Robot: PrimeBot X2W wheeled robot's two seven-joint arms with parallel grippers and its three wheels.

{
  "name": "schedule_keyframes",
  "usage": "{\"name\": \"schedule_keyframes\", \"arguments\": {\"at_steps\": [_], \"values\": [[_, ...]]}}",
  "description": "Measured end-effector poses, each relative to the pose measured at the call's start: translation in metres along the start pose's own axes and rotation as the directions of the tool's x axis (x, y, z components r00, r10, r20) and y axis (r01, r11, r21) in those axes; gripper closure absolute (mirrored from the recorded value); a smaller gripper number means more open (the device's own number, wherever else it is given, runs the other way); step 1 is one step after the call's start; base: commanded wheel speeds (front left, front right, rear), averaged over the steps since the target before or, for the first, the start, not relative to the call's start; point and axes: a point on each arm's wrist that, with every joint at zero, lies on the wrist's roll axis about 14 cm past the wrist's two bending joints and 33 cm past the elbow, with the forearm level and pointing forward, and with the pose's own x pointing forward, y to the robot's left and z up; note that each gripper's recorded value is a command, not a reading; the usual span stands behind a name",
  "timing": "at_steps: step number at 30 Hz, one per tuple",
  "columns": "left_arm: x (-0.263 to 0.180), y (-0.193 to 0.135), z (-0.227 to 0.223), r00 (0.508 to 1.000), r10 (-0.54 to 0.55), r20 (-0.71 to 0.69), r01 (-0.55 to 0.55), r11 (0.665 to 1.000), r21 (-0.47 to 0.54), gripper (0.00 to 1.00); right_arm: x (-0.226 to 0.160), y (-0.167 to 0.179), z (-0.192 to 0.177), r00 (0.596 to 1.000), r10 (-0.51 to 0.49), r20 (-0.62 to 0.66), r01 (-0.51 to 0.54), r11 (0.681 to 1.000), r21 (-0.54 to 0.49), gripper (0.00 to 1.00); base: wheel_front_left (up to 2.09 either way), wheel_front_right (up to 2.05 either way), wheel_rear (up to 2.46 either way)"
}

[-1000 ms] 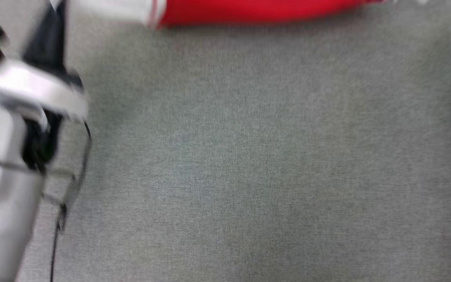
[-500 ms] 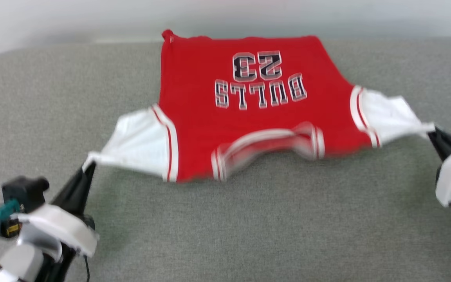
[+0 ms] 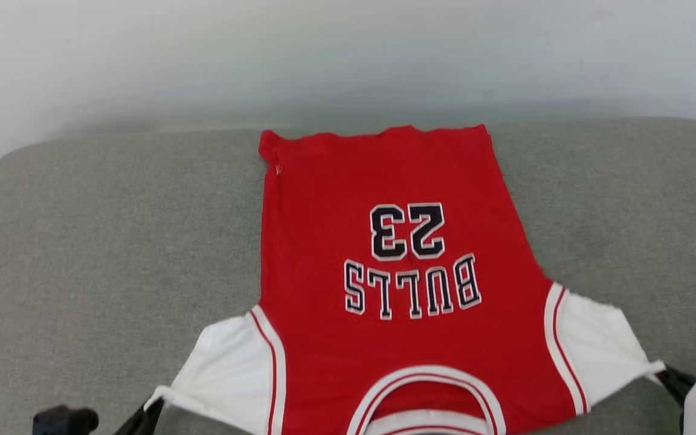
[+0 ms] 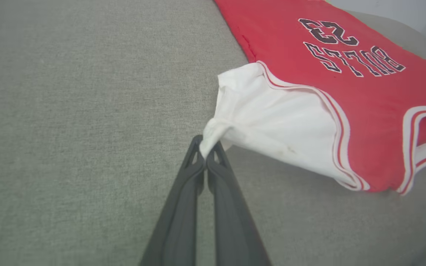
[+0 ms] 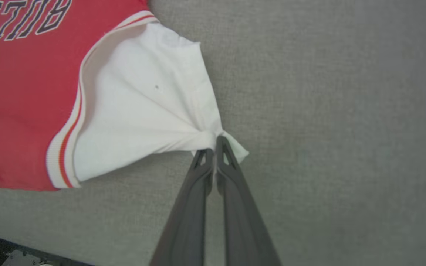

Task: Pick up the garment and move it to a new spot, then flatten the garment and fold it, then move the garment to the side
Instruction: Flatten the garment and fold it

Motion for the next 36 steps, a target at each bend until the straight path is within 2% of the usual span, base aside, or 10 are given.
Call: {"name": "schedule_keyframes", "arguments": {"at_steps": [7, 13, 14, 15, 19, 26, 30, 36], "values": [[-0.026, 0.000, -0.024, 0.997, 0.005, -0.080, -0.006, 1.000, -0.011, 1.00, -0.029, -0.002, -0.045, 0.990, -0.004, -0.137, 0.012, 0.998, 0.055, 1.00, 0.00, 0.00, 0.00], [-0.029, -0.012, -0.023, 0.997, -0.027, -0.078, 0.025, 0.999, -0.026, 1.00, -0.033, -0.003, -0.042, 0.988, -0.009, -0.153, 0.019, 0.998, 0.060, 1.00, 0.00, 0.00, 0.00], [-0.028, -0.014, -0.021, 0.997, -0.032, -0.072, 0.030, 0.999, -0.029, 1.00, -0.033, -0.001, -0.042, 0.987, -0.004, -0.159, 0.014, 0.998, 0.062, 0.25, 0.00, 0.00, 0.00], [-0.026, -0.017, -0.019, 0.997, -0.039, -0.064, 0.037, 0.999, -0.030, 1.00, -0.032, 0.000, -0.041, 0.987, -0.002, -0.160, 0.013, 0.998, 0.066, 0.00, 0.00, 0.00, 0.00], [-0.022, -0.029, -0.011, 0.996, -0.073, -0.048, 0.071, 0.997, -0.042, 1.00, -0.027, 0.004, -0.029, 0.985, 0.019, -0.173, -0.005, 0.997, 0.083, 0.00, 0.00, 0.00, 0.00], [-0.016, -0.048, 0.004, 0.995, -0.103, -0.010, 0.102, 0.993, -0.064, 1.00, -0.008, 0.019, 0.046, 0.993, 0.081, -0.085, -0.078, 0.996, 0.037, 0.00, 0.00, 0.00, 0.00], [-0.017, -0.059, 0.011, 0.992, -0.125, -0.005, 0.124, 0.989, -0.080, 1.00, 0.009, 0.030, 0.102, 0.995, 0.099, -0.006, -0.099, 0.995, -0.013, 0.00, 0.00, 0.00, 0.00], [-0.009, -0.070, 0.024, 0.988, -0.154, 0.007, 0.154, 0.984, -0.087, 1.00, 0.055, 0.051, 0.157, 0.990, 0.140, -0.010, -0.140, 0.989, -0.053, 0.00, 0.00, 0.00, 0.00]]}}
